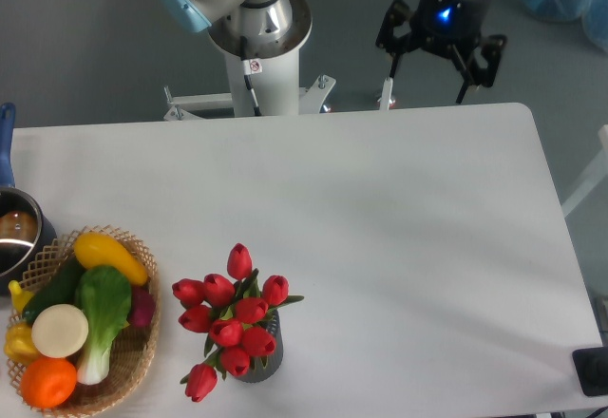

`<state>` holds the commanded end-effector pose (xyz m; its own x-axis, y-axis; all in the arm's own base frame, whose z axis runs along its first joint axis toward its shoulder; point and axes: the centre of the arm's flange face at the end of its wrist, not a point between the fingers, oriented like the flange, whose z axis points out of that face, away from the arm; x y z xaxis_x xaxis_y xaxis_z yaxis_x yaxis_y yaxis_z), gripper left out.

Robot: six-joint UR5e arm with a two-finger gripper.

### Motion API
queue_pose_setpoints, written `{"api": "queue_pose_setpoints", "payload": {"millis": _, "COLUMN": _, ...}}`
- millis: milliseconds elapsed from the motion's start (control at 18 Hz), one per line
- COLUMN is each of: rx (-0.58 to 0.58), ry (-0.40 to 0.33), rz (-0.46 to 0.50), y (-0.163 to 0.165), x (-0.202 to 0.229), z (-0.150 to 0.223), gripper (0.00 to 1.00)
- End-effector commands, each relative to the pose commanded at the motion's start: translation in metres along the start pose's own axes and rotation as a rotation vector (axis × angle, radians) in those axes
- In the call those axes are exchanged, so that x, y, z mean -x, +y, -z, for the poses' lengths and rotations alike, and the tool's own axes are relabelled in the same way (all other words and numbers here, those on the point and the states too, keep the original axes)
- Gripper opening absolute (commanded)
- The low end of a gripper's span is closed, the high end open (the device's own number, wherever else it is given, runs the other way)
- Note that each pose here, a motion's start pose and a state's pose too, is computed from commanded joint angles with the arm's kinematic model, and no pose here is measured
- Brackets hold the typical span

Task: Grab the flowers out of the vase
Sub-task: 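Move the open gripper down and toward the red tulip bouquet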

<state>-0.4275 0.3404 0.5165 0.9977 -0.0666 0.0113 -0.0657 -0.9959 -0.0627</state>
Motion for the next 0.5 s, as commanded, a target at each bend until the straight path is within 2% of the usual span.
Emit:
{"api": "queue_pose_setpoints", "payload": {"millis": 333, "rx": 0.005, "ry": 0.01, "rz": -0.012, "y": -0.006, "x": -0.003, "z": -0.005, "gripper": 1.0}}
{"api": "queue_pose_setpoints", "payload": {"millis": 500, "rx": 0.009, "ry": 0.019, "rz": 0.024, "y": -0.011, "x": -0.003, "z": -0.011, "gripper": 1.0}}
